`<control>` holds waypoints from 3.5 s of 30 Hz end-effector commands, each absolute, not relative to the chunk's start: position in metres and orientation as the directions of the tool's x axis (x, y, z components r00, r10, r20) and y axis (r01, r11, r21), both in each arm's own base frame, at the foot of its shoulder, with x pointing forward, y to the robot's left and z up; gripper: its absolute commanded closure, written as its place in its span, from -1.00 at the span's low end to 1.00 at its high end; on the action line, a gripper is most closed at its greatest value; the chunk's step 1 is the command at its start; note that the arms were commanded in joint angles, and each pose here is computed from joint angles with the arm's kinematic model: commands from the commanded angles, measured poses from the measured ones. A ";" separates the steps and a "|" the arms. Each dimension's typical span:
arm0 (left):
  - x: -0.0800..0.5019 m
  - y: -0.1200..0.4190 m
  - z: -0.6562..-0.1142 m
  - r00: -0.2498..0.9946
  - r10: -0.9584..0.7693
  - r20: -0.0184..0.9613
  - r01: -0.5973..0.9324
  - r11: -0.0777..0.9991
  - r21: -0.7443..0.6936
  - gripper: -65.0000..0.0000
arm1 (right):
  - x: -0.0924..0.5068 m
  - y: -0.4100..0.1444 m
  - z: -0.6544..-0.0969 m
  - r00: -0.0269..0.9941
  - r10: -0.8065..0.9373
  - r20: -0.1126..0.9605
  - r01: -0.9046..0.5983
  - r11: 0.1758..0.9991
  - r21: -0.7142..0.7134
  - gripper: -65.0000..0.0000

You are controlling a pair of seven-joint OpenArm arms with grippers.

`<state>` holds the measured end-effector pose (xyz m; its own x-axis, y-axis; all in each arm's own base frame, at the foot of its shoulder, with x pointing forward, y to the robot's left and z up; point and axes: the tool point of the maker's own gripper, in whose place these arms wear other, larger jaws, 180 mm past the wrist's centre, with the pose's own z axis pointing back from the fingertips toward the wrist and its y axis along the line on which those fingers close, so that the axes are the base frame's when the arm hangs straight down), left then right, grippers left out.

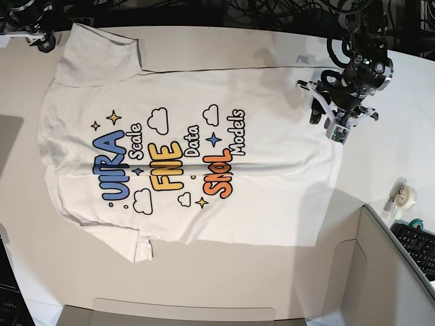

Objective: Layout the t-shirt on the table in an organized manner, then fold the t-shirt properly
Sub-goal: 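Release the sides and move both grippers to the shirt's collar corners, then grasp the collar-side corners with both grippers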

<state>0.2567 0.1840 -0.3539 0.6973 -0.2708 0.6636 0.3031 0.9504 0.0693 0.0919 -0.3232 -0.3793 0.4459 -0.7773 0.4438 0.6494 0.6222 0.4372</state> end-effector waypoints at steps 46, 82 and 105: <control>0.192 0.315 -0.367 0.760 0.417 0.498 -0.261 0.898 -0.354 0.23 | 0.118 -0.249 -0.412 0.677 -0.634 0.374 0.433 0.754 0.494 1.00; 0.154 0.228 -0.438 0.895 0.411 0.176 -0.251 0.788 -0.563 0.23 | 0.120 -0.250 -0.412 0.674 -0.633 0.379 0.431 0.755 0.495 1.00; 0.139 0.241 -0.442 0.925 0.322 0.200 -0.195 0.857 -0.477 0.96 | 0.119 -0.249 -0.410 0.678 -0.629 0.380 0.425 0.758 0.496 1.00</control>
<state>0.1681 0.2307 -0.4253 0.8790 0.3756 0.2937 -0.1557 0.8084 -0.5677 0.1368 -0.2502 -0.3984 0.6225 -0.6483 0.4384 0.3916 0.7430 0.5427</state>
